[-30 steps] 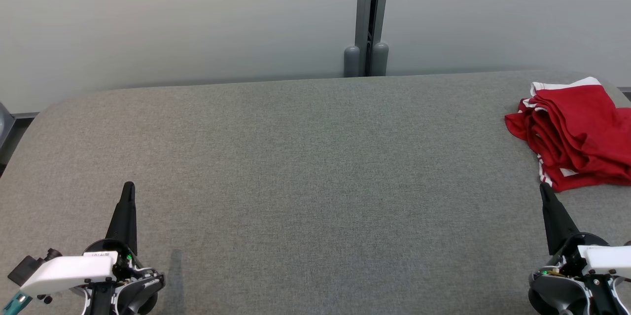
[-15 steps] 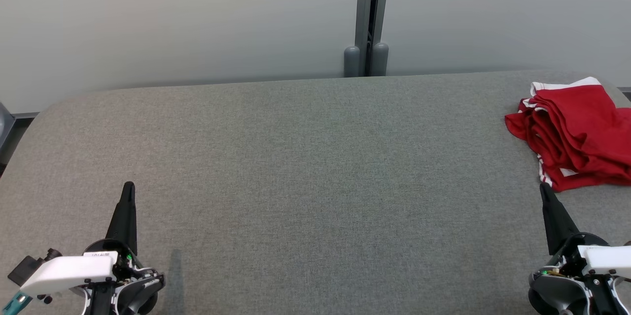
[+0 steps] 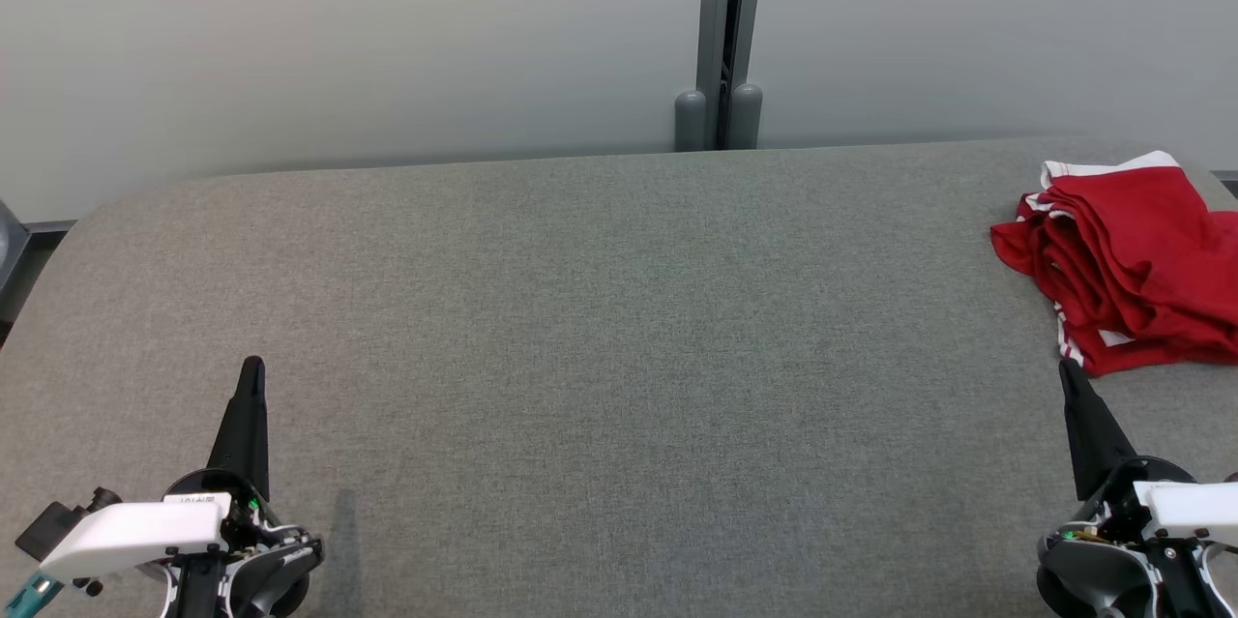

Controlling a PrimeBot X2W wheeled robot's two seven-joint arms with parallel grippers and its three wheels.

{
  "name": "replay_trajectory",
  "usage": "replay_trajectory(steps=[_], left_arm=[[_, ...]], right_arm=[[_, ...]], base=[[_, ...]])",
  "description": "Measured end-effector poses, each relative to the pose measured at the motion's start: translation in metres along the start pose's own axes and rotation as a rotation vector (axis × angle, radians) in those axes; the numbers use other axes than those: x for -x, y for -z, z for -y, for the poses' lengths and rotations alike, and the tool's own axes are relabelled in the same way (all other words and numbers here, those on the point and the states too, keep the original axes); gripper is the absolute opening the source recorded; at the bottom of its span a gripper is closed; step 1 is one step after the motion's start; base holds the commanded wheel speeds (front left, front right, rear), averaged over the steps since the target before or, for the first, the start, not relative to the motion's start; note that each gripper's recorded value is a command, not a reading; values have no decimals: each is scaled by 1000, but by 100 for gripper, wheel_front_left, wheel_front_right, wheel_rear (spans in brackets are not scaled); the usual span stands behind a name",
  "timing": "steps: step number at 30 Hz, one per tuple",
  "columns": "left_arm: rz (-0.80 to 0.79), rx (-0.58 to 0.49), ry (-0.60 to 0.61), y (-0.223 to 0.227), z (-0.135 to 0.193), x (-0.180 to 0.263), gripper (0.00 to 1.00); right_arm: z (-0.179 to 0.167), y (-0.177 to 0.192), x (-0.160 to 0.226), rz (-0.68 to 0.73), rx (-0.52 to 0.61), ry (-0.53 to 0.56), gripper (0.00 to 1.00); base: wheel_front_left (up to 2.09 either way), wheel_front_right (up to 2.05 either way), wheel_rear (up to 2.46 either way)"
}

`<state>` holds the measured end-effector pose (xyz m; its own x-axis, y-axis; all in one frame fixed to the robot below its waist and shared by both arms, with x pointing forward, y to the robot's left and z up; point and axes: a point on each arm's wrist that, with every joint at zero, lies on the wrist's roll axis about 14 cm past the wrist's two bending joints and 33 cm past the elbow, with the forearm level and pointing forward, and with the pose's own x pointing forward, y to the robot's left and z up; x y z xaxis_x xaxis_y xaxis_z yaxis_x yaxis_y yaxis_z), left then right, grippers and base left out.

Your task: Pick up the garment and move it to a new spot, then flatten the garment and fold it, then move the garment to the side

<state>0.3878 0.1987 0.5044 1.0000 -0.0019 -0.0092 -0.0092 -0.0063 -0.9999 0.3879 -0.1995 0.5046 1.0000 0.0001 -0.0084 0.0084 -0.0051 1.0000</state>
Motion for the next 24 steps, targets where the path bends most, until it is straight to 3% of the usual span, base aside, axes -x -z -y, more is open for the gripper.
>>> replay_trajectory(steps=[24], left_arm=[[0,0,0,0,0,0,0]], right_arm=[[0,0,0,0,0,0,0]], base=[[0,0,0]])
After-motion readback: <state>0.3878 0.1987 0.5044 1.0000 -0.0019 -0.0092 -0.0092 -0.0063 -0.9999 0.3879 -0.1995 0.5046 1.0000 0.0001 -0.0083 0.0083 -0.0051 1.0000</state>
